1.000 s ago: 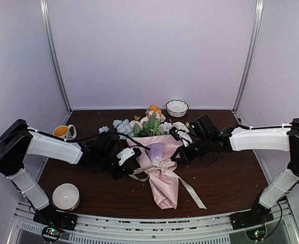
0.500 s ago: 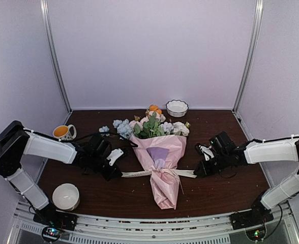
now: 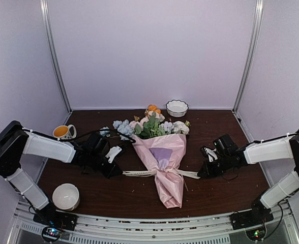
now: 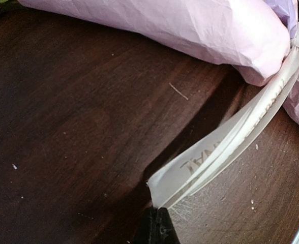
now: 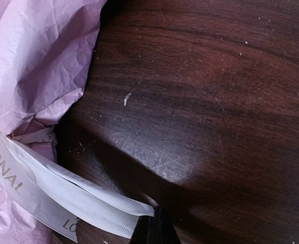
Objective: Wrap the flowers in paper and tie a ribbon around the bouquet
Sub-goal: Tie the half-tied ribbon around the folded bouquet, then reset both arms
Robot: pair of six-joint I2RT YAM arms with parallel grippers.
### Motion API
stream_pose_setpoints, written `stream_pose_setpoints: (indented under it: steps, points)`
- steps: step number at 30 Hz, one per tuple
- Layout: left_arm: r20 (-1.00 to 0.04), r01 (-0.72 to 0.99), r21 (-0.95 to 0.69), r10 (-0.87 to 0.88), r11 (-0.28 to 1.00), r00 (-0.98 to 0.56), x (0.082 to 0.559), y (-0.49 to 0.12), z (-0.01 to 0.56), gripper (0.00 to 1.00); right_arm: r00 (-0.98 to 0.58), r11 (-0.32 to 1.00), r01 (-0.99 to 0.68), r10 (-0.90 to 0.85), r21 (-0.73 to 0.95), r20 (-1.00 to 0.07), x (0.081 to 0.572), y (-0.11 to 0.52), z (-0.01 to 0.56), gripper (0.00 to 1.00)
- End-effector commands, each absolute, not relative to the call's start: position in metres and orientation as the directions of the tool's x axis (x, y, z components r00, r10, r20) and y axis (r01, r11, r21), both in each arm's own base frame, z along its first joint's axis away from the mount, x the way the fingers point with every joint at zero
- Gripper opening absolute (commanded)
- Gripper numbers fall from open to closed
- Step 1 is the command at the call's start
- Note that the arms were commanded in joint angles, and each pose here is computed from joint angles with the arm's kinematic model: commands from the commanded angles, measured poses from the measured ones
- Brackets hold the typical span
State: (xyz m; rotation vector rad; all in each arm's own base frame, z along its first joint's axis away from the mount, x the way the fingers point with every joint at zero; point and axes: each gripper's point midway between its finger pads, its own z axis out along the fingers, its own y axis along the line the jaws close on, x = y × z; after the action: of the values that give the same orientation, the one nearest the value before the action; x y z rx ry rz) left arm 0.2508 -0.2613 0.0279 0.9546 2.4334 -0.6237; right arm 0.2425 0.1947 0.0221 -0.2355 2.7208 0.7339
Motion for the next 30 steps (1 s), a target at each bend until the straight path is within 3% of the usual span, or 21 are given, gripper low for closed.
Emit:
stream_pose_setpoints:
  steps: [1, 10, 14, 15, 17, 20, 21, 23, 26, 30]
  points:
    - [-0.450, 0.627, -0.184, 0.502, 0.757, -0.738, 0.249, -0.223, 0.005, 0.00, -0.971, 0.941, -0.079, 0.002, 0.329, -0.239, 0.233, 0.150, -0.010, 0.00]
    - [-0.456, 0.634, -0.190, 0.505, 0.750, -0.733, 0.248, -0.223, 0.006, 0.00, -0.973, 0.929, -0.084, 0.001, 0.359, -0.229, 0.232, 0.154, -0.011, 0.00]
    - [-0.510, 0.692, -0.218, 0.524, 0.688, -0.682, 0.244, -0.235, 0.016, 0.00, -0.966, 0.898, -0.140, -0.032, 0.416, -0.257, 0.235, 0.168, 0.002, 0.00]
    - [-0.523, 0.702, -0.219, 0.526, 0.677, -0.670, 0.245, -0.237, 0.020, 0.00, -0.963, 0.896, -0.147, -0.033, 0.419, -0.269, 0.237, 0.170, 0.007, 0.04]
    - [-0.562, 0.723, -0.211, 0.524, 0.658, -0.640, 0.246, -0.241, 0.031, 0.00, -0.953, 0.891, -0.163, -0.031, 0.423, -0.302, 0.243, 0.172, 0.020, 0.28]
    - [-0.637, 0.760, -0.167, 0.520, 0.628, -0.569, 0.252, -0.250, 0.056, 0.00, -0.910, 0.881, -0.211, -0.019, 0.424, -0.413, 0.260, 0.175, 0.062, 0.57]
    - [-0.660, 0.769, -0.140, 0.520, 0.624, -0.542, 0.254, -0.252, 0.065, 0.06, -0.885, 0.889, -0.221, -0.011, 0.400, -0.466, 0.268, 0.171, 0.081, 0.75]
    - [-0.711, 0.779, -0.086, 0.510, 0.622, -0.485, 0.263, -0.256, 0.088, 0.17, -0.815, 0.921, -0.213, 0.016, 0.325, -0.580, 0.286, 0.156, 0.119, 0.97]
    - [-0.768, 0.746, -0.002, 0.476, 0.666, -0.428, 0.283, -0.252, 0.122, 0.38, -0.664, 0.952, -0.175, 0.073, 0.250, -0.745, 0.307, 0.132, 0.179, 1.00]
    - [-0.801, 0.622, 0.125, 0.448, 0.773, -0.396, 0.317, -0.233, 0.162, 0.62, -0.455, 0.976, -0.105, 0.122, 0.190, -0.882, 0.317, 0.099, 0.245, 1.00]
